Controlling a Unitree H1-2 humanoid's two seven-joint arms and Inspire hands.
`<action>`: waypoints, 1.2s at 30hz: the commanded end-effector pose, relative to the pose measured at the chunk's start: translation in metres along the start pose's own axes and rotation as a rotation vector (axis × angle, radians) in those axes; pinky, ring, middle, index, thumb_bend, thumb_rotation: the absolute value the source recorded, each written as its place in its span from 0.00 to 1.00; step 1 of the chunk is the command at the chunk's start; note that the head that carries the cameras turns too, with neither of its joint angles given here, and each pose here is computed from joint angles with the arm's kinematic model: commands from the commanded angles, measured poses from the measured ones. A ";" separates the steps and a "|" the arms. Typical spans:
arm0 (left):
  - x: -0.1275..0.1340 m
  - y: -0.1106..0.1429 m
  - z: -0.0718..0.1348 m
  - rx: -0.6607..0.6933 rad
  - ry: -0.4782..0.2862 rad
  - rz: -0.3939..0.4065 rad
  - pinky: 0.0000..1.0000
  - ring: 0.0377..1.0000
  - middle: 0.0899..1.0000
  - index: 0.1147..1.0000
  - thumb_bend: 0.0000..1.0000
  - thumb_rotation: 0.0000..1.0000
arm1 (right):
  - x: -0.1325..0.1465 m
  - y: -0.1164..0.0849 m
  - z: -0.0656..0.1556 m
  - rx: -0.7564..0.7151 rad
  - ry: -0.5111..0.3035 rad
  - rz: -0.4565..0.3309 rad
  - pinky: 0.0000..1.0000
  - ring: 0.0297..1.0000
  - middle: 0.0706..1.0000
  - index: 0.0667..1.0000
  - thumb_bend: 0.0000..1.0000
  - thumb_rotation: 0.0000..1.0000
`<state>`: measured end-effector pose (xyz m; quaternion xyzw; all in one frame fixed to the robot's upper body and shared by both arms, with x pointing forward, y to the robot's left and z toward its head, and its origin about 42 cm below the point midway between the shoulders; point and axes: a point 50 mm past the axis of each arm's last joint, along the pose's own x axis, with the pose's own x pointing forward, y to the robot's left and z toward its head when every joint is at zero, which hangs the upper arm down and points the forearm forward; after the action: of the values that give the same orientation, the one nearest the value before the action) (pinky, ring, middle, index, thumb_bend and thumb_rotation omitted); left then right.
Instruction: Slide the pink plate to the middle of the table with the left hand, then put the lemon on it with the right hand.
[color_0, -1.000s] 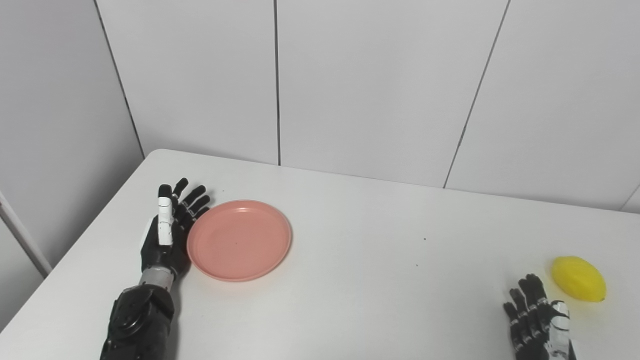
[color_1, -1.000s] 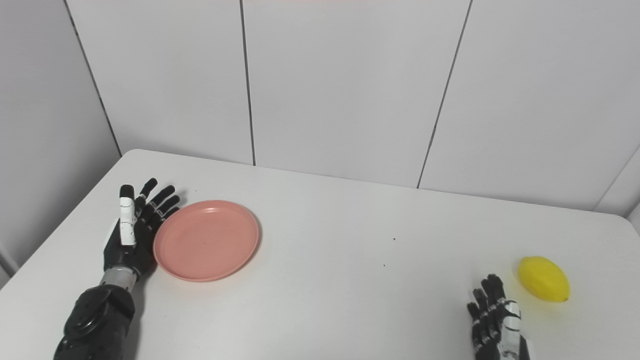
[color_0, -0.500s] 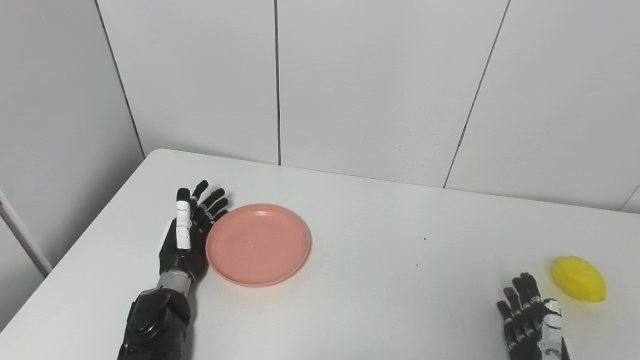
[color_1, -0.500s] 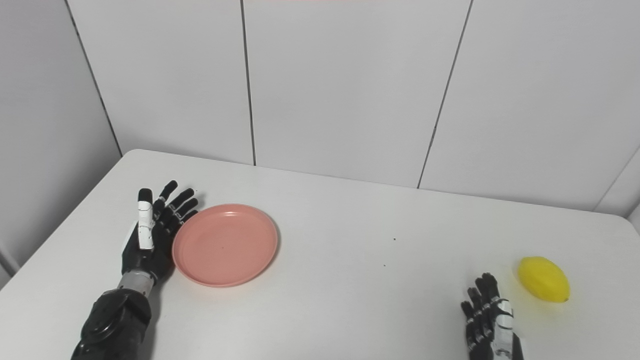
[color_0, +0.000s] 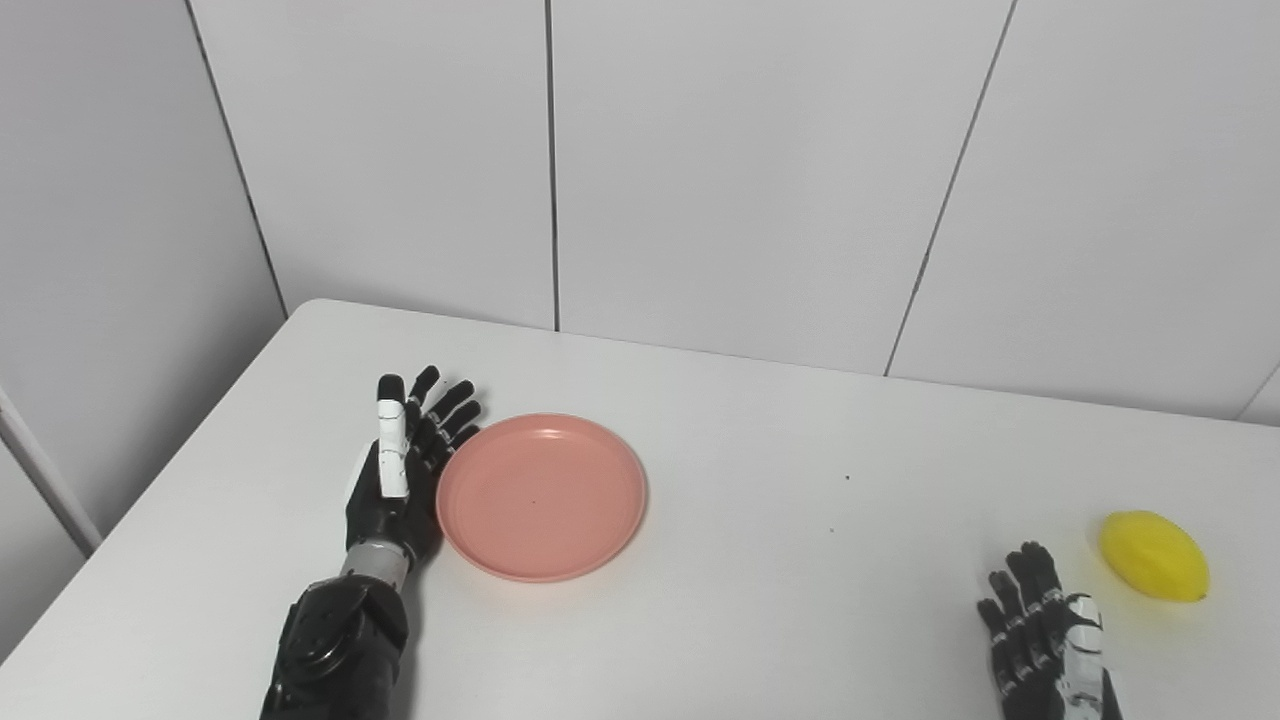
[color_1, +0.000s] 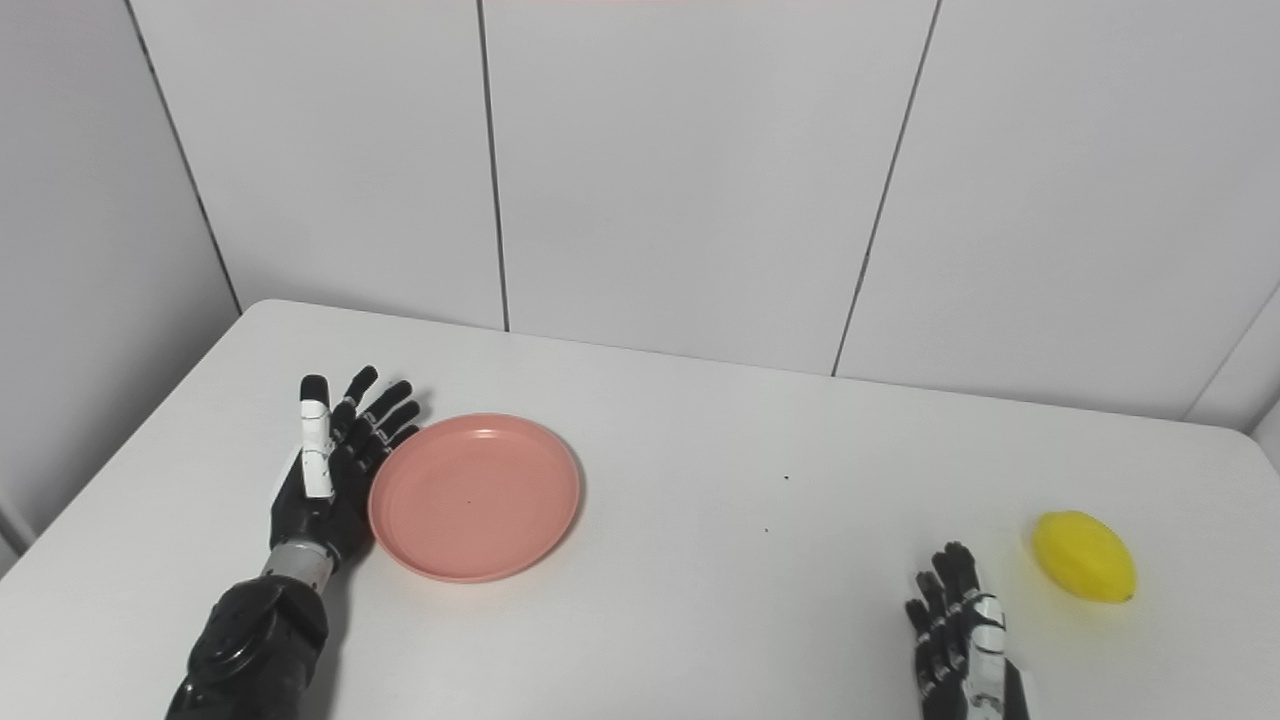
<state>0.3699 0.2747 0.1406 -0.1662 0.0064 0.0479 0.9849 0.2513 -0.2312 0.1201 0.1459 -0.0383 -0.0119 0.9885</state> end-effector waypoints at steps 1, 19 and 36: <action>-0.003 -0.009 -0.013 -0.004 0.082 0.009 0.89 0.86 0.84 0.92 0.89 0.97 | -0.001 0.006 0.001 0.003 0.014 0.011 1.00 0.99 0.98 0.96 0.72 0.97; -0.012 -0.054 -0.023 0.002 0.122 -0.053 0.86 0.87 0.85 0.94 0.88 0.97 | 0.000 0.026 -0.001 -0.010 0.007 0.025 1.00 0.98 0.97 0.95 0.74 0.98; -0.019 -0.084 -0.033 -0.046 0.109 -0.087 0.89 0.89 0.87 0.93 0.85 0.95 | 0.000 0.039 0.001 -0.009 0.011 0.026 1.00 0.97 0.97 0.95 0.74 0.98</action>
<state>0.3638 0.1924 0.1443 -0.1807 0.0345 -0.0046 0.9829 0.2512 -0.1975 0.1251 0.1385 -0.0261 -0.0023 0.9900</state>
